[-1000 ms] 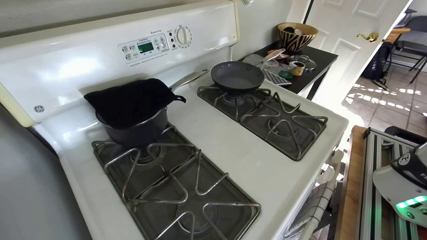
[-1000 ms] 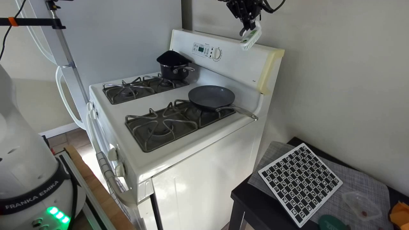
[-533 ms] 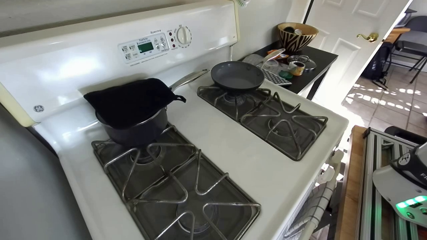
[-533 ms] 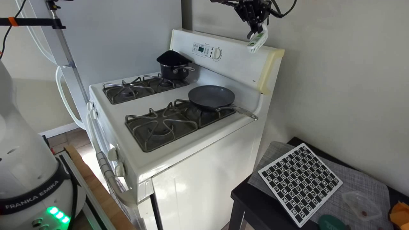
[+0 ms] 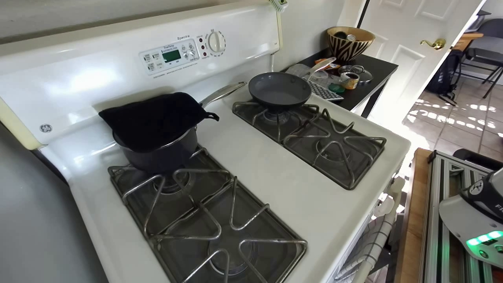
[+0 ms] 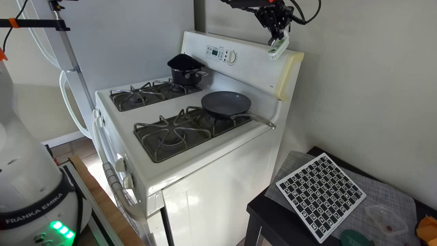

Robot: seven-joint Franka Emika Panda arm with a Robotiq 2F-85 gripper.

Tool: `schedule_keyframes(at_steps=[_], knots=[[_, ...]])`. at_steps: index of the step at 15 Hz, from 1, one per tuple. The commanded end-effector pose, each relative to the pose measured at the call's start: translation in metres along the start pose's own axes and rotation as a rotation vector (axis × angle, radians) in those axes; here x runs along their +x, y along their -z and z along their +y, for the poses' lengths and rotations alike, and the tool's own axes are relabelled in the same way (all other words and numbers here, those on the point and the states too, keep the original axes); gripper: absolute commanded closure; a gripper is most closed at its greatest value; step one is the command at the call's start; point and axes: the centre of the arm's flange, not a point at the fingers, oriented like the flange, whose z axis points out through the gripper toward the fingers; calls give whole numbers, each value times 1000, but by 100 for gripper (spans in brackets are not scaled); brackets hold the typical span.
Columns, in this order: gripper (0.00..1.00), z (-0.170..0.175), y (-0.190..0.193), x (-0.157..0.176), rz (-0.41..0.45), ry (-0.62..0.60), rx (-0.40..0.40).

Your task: Use the brush to clean the top of the stove

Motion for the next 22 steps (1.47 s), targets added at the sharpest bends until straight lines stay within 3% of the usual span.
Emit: schedule_keyframes(at_steps=[1, 22], knots=[[96, 5, -9, 9, 7, 4, 10], [96, -27, -24, 8, -22, 23, 33]])
